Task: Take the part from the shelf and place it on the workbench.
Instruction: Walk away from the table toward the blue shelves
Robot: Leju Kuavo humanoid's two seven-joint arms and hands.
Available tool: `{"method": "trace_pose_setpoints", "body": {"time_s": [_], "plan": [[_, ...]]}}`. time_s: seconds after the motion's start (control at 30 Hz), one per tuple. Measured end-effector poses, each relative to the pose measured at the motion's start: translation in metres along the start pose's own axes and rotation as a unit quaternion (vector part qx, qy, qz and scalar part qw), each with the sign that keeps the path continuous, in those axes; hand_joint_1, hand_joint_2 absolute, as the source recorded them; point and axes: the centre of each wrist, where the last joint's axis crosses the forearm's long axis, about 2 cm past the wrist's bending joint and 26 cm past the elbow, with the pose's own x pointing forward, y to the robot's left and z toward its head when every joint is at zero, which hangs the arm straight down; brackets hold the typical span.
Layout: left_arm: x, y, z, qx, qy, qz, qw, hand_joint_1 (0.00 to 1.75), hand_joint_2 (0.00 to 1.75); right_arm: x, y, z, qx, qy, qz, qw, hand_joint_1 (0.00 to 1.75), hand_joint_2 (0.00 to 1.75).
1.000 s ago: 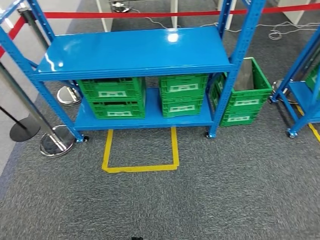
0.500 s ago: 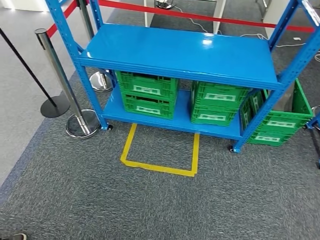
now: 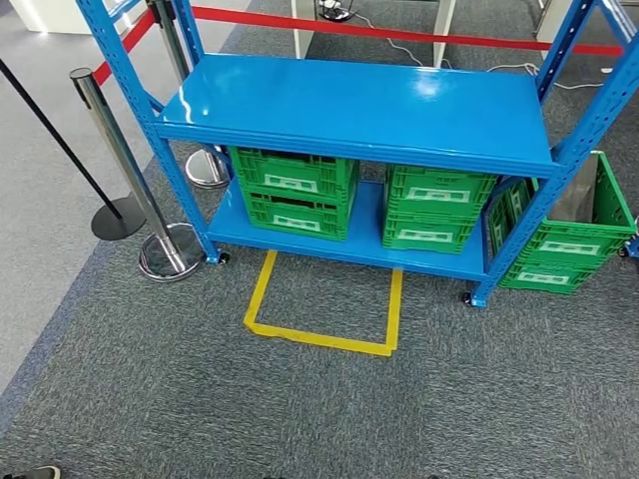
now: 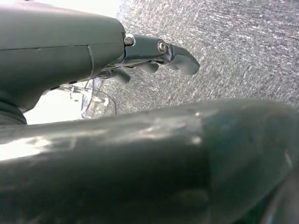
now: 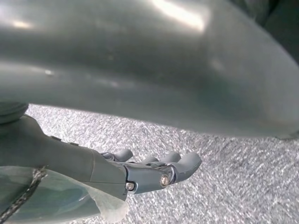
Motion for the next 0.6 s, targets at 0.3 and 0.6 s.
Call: {"method": "trace_pose_setpoints", "body": {"time_s": [0.3,0.6], "plan": [[-0.0003,0.0004,-0.0001,0.005,0.000,-0.005,1.000,0.00,0.00,0.0019,-0.0015,0.0003,-0.002,-0.009,-0.002,1.000,0.00,0.00],[0.0022,-0.0023,0.0007,0.004,-0.002,-0.004,1.000,0.00,0.00,-0.0011,-0.0021,0.0004,-0.002,-0.007,-0.006,1.000,0.00,0.00]]}}
